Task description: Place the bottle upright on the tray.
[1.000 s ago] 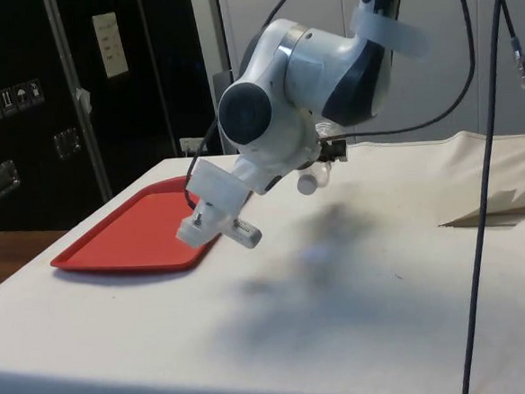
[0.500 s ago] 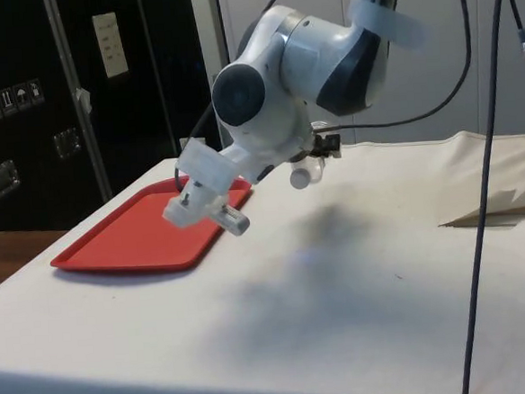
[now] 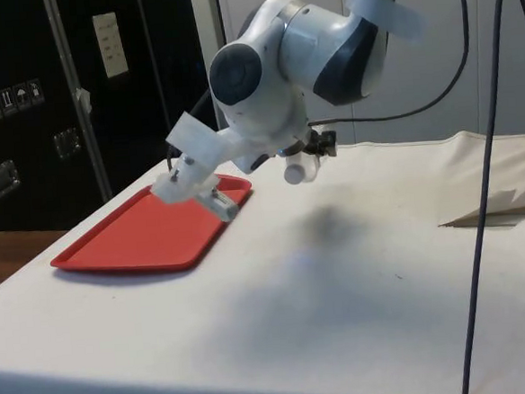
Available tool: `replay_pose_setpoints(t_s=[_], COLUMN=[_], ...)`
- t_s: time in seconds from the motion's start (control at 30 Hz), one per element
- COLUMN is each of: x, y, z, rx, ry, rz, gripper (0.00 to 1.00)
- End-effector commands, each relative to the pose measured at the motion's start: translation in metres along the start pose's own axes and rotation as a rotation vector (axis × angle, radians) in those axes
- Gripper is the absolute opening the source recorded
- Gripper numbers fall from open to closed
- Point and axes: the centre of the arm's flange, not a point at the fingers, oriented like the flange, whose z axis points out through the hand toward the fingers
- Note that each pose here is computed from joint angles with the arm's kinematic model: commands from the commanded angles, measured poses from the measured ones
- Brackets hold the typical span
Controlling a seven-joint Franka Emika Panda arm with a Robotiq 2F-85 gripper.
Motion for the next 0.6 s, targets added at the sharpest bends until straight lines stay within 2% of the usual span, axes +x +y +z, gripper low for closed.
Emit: replay_pose_setpoints(t_s=[0.0,0.17,0.2,0.23,0.57], x=[-0.003,-0.009,-0.006,-0.011,-0.024], y=[0.0,0.001,0.002,0.002,0.005], z=[-0.002,-0.006,-0.005,-0.008,-0.018], rx=[0.0,-0.001,-0.003,-0.002,-0.001], ry=[0.02,0.034,0.018,0.036,0.056], rz=[0.0,0.005,0.006,0.006,0.01], gripper=[0.34,0.34,0.34,0.34,0.34])
